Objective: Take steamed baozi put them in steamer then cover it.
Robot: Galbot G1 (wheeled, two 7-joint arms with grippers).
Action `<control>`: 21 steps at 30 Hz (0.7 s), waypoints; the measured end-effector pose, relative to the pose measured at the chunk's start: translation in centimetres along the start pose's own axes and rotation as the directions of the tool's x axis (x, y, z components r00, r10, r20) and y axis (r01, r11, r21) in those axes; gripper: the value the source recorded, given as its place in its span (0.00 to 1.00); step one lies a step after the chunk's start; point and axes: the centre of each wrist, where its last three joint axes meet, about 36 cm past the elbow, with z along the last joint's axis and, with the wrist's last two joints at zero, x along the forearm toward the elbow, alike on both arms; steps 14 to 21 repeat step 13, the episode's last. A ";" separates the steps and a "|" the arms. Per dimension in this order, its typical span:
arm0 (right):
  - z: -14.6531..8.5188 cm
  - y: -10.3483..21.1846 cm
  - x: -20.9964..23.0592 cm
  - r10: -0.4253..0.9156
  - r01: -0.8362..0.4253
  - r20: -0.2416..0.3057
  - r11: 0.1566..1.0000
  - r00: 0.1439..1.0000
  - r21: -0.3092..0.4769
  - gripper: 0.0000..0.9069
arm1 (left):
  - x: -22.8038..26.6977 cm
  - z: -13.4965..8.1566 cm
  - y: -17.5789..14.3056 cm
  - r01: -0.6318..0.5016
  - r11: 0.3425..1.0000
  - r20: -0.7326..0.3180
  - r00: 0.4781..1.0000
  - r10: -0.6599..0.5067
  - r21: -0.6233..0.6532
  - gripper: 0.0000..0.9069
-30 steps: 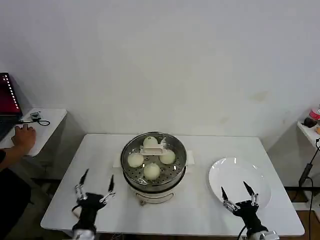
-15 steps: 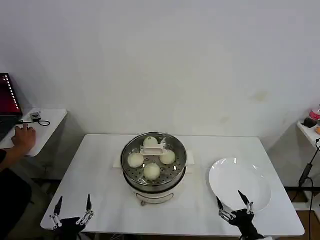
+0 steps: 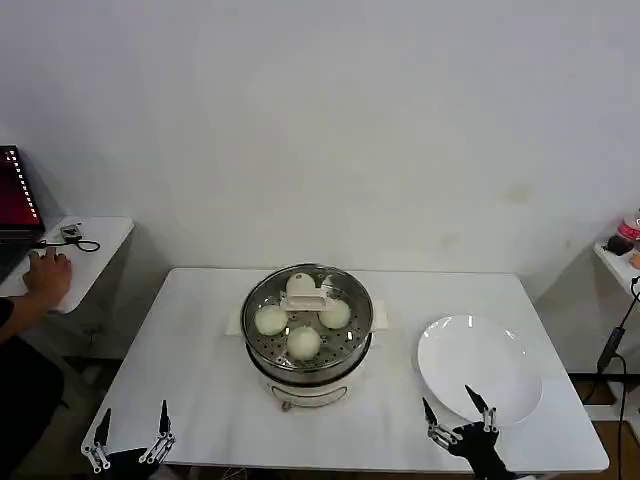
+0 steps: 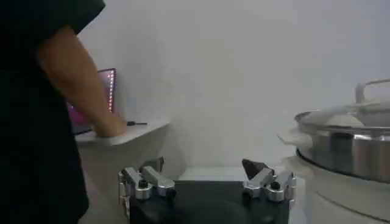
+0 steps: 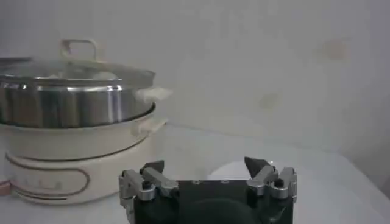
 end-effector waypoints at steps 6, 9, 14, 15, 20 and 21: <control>-0.1 0.3 0.1 0.007 -0.007 -0.036 1.000 0.999 -0.007 1.00 | 0.0 -0.2 -0.1 0.002 1.000 -0.001 1.000 -0.002 0.007 1.00; -0.1 0.5 0.2 0.009 -0.010 -0.049 1.000 0.999 -0.012 1.00 | -0.1 -0.4 -0.2 0.003 1.000 0.001 1.000 -0.003 0.010 1.00; -0.3 0.7 0.3 0.013 -0.014 -0.054 1.000 0.998 -0.018 1.00 | 0.1 -0.5 -0.3 -0.003 1.000 -0.007 1.000 0.003 0.011 1.00; -0.3 0.7 0.3 0.013 -0.014 -0.054 1.000 0.998 -0.018 1.00 | 0.1 -0.5 -0.3 -0.003 1.000 -0.007 1.000 0.003 0.011 1.00; -0.3 0.7 0.3 0.013 -0.014 -0.054 1.000 0.998 -0.018 1.00 | 0.1 -0.5 -0.3 -0.003 1.000 -0.007 1.000 0.003 0.011 1.00; -0.3 0.7 0.3 0.013 -0.014 -0.054 1.000 0.998 -0.018 1.00 | 0.1 -0.5 -0.3 -0.003 1.000 -0.007 1.000 0.003 0.011 1.00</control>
